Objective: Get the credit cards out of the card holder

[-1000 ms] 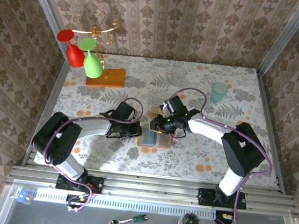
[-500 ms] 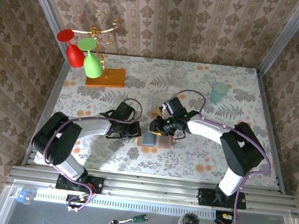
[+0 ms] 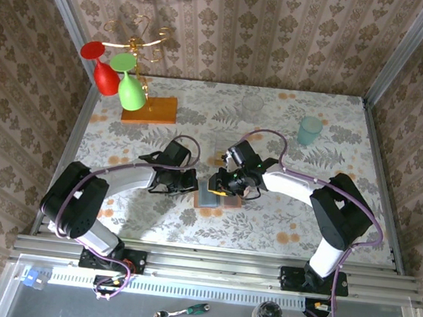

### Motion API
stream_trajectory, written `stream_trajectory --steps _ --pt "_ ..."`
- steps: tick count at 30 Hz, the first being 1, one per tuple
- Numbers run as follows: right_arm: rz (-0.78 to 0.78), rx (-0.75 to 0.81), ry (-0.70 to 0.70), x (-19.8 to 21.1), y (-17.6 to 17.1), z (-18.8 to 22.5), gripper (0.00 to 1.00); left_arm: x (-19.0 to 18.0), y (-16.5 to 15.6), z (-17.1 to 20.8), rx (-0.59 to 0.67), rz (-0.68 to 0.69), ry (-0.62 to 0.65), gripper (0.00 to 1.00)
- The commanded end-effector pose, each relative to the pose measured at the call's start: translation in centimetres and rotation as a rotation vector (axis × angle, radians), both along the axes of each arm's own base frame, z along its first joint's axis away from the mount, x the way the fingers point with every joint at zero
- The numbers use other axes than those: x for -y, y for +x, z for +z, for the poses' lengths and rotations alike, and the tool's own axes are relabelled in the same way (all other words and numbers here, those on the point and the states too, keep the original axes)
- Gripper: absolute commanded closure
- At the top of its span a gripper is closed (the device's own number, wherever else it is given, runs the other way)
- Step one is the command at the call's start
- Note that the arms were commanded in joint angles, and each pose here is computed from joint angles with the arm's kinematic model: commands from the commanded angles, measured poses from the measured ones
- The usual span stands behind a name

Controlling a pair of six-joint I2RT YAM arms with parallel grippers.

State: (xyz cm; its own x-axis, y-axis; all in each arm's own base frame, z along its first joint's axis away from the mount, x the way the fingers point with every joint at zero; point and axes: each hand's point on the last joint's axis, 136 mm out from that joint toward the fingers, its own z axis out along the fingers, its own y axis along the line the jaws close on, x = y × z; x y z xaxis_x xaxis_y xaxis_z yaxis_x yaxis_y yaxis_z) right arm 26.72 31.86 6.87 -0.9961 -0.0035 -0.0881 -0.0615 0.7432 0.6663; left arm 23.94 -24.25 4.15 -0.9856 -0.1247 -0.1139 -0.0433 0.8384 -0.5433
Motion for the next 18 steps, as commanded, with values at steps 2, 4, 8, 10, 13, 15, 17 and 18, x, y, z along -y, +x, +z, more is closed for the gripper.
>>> stream_trajectory --steps 2,4,8,10,13,15,17,18 --pt "0.008 -0.024 -0.01 -0.4 -0.2 -0.2 0.72 -0.3 -0.1 0.2 0.024 -0.001 -0.004 0.96" --pt "0.003 -0.022 -0.013 -0.4 -0.1 -0.3 0.72 -0.2 -0.2 -0.1 0.02 -0.008 -0.013 0.96" --pt "-0.011 -0.009 -0.008 -0.5 0.3 -0.2 0.71 -0.1 -0.6 -0.9 0.014 -0.02 -0.023 0.96" --pt "-0.013 -0.01 -0.009 -0.6 0.4 -0.4 0.69 0.1 -0.6 -1.1 0.017 -0.033 -0.031 0.96" --pt "-0.016 -0.014 -0.007 -0.8 0.6 -0.6 0.68 -0.1 -0.8 -1.2 0.021 -0.039 -0.025 0.96" --pt "-0.019 -0.018 -0.005 -0.8 0.6 -0.7 0.68 -0.2 -0.9 -1.4 0.017 -0.039 -0.027 0.97" --pt "-0.021 -0.016 -0.006 -0.8 0.7 -0.8 0.68 -0.2 -1.0 -1.5 0.015 -0.043 -0.027 0.97" --pt "-0.021 -0.017 -0.009 -0.8 0.6 -0.9 0.68 -0.3 -1.0 -1.6 0.015 -0.044 -0.025 0.97"
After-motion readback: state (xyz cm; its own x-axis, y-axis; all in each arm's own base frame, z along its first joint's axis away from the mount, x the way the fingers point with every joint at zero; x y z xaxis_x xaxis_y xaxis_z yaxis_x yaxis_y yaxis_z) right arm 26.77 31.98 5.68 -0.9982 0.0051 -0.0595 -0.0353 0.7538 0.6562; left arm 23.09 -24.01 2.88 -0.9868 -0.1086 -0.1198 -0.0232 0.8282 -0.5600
